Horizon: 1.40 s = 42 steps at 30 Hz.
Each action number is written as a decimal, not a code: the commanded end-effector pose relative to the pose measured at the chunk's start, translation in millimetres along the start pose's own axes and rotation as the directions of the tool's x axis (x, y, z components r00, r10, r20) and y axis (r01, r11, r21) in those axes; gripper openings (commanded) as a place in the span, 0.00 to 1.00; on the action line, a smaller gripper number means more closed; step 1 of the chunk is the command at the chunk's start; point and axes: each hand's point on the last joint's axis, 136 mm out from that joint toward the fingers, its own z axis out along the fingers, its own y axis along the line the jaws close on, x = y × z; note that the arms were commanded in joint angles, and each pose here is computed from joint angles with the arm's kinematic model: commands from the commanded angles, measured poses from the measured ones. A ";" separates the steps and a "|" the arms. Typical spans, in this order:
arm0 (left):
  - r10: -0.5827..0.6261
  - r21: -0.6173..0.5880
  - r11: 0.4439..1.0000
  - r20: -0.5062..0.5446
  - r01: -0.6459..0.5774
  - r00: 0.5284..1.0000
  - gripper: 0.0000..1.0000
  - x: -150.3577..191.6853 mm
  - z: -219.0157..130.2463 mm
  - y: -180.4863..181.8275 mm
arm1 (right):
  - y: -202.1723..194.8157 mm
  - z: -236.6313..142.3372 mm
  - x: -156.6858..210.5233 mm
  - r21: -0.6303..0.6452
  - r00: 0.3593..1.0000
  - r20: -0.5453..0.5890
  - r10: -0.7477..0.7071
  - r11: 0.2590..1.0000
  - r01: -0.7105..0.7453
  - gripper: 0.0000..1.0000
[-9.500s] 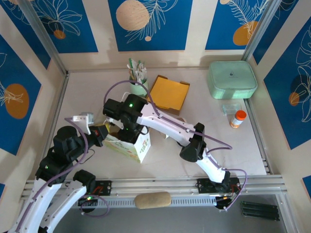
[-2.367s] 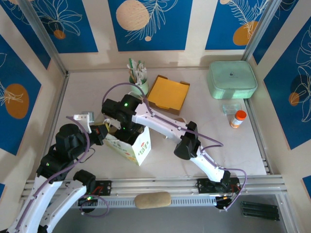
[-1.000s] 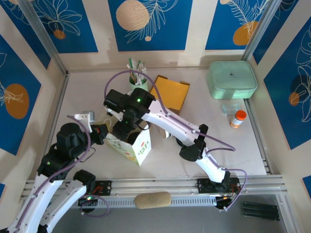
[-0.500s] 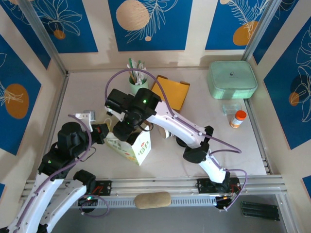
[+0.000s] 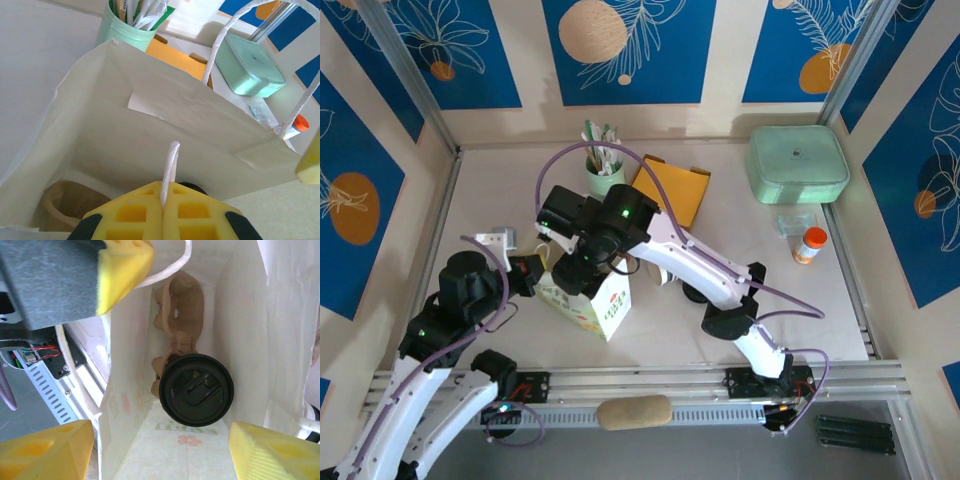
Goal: Pack the takeout coffee
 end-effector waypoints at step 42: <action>0.010 0.037 0.999 0.034 -0.011 0.999 0.58 -21.9 -21.2 -17.6 | 14.0 -66.9 13.9 -0.046 0.992 0.123 0.031 0.999 -0.025 0.65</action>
